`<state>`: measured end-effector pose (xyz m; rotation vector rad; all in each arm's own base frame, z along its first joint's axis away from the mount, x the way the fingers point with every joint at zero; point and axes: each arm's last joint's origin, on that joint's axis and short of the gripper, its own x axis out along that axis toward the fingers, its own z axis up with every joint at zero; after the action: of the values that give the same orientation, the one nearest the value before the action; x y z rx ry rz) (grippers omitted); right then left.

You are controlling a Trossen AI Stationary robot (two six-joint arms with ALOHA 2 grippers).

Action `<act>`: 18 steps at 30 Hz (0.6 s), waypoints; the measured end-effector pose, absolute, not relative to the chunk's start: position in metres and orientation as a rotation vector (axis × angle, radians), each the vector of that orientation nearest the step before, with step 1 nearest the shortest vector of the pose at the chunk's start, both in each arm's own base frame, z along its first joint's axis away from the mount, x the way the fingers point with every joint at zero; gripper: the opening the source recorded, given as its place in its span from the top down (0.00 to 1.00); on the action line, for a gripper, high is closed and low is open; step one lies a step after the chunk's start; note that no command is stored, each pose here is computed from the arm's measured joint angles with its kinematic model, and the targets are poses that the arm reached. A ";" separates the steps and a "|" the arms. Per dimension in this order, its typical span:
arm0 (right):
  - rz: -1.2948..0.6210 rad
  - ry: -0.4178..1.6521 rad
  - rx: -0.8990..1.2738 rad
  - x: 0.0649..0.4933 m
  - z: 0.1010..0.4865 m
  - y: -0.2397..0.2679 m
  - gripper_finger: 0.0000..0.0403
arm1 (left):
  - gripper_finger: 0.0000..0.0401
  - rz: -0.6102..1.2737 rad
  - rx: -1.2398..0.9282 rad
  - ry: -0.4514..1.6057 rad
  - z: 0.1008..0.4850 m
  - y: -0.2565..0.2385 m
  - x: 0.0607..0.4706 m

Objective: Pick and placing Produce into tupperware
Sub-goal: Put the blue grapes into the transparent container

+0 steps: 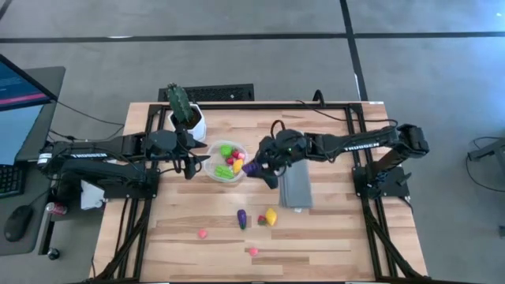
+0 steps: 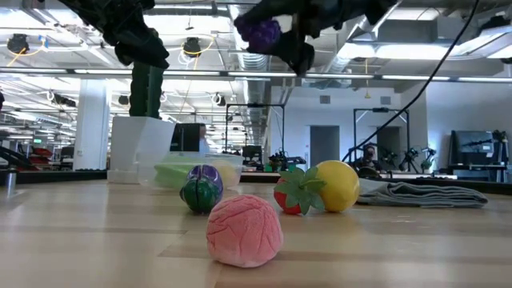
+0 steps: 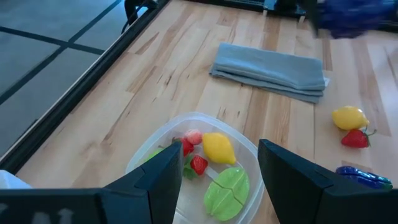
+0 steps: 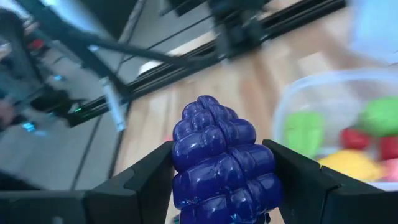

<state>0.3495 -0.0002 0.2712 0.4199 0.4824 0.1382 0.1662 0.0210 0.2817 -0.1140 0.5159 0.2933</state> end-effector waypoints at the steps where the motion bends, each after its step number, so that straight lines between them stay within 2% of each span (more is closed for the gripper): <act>1: 0.117 0.474 0.412 0.350 0.271 -0.005 0.37 | 0.50 0.295 -0.114 0.512 0.282 0.021 0.166; 12: -0.045 0.371 0.333 0.351 0.277 -0.042 0.37 | 0.50 0.291 -0.108 0.449 0.287 0.021 0.169; 18: -0.062 0.345 0.330 0.369 0.255 -0.049 0.37 | 0.50 0.288 -0.093 0.395 0.292 0.022 0.172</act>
<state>0.3694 -0.0493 0.2553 0.3302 0.3448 -0.0621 0.1715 0.0216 0.2923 -0.0934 0.3954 0.2881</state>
